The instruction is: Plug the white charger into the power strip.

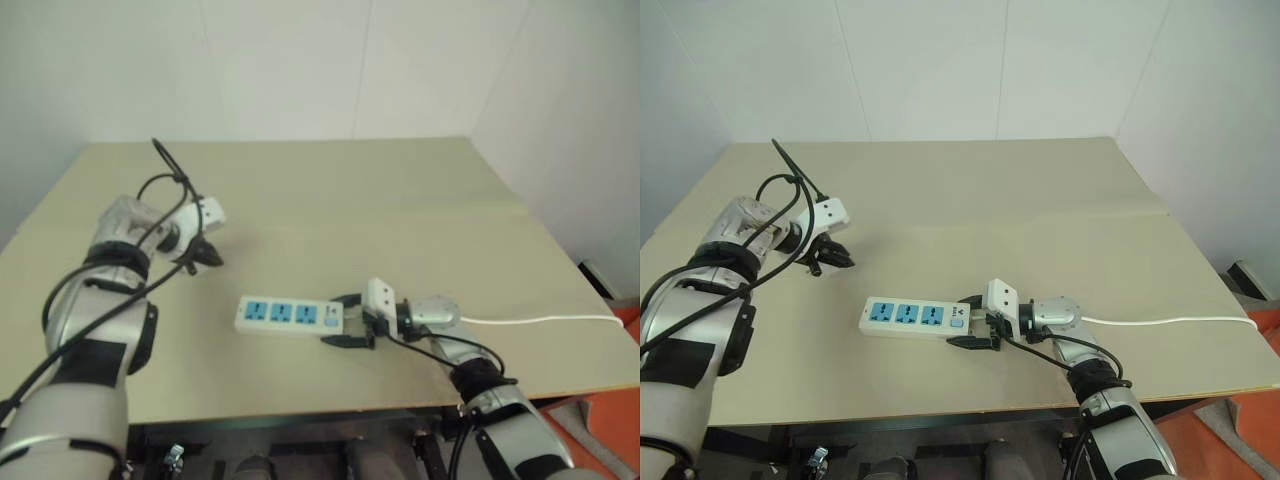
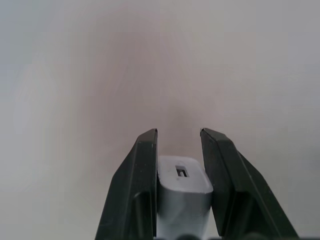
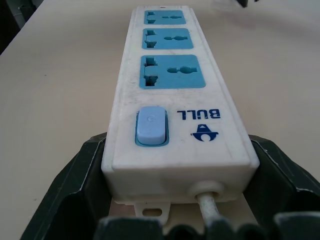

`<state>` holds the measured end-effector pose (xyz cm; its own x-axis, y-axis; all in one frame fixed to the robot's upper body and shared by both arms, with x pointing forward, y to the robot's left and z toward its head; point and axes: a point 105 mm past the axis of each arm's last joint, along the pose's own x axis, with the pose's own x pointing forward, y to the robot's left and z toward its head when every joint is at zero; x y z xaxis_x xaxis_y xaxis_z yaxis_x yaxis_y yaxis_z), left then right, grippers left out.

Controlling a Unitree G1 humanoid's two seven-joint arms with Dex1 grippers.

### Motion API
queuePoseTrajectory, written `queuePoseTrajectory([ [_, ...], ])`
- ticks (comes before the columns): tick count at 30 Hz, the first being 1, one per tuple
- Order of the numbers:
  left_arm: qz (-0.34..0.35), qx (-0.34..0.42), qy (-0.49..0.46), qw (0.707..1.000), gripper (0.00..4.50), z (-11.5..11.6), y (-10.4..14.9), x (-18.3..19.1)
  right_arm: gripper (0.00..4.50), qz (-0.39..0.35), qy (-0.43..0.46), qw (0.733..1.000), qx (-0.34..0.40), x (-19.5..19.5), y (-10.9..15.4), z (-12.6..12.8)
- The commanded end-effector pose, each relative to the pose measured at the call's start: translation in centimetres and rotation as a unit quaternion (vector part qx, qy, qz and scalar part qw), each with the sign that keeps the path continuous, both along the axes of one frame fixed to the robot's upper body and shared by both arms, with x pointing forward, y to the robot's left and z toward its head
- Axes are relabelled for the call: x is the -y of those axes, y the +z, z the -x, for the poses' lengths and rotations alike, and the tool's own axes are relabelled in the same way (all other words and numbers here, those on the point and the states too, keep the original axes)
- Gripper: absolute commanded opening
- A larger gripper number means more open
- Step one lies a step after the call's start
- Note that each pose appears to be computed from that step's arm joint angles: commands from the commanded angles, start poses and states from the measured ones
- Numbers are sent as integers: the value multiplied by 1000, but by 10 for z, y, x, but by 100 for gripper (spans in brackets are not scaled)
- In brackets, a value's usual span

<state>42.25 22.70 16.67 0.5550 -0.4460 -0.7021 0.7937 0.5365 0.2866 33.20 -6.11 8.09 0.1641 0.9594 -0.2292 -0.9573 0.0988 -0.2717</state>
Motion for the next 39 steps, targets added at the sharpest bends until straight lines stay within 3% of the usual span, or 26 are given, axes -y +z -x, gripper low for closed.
queuePoseTrajectory([
  [1, 95, 104, -85, 986, 102, -2, 49, 24, 341, 20, -24, 999, -15, 10, -12, -2],
  [5, 229, 187, -163, 941, 102, 10, 73, 44, 341, 23, -19, 999, -16, 10, -13, -1],
  [11, 379, 165, -267, 870, 102, 40, 91, 72, 341, 28, -12, 999, -20, 8, -17, 3],
  [17, 414, 126, -338, 836, 102, 75, 69, 106, 341, 30, -11, 999, -21, 8, -18, 3],
  [22, 426, 85, -364, 824, 102, 97, 41, 124, 341, 33, -11, 999, -20, 8, -17, 3],
  [33, 454, 72, -376, 805, 102, 104, 30, 149, 341, 36, -10, 999, -22, 7, -18, 5],
  [39, 458, 62, -364, 808, 102, 103, 15, 157, 341, 34, -12, 999, -22, 6, -17, 6],
])
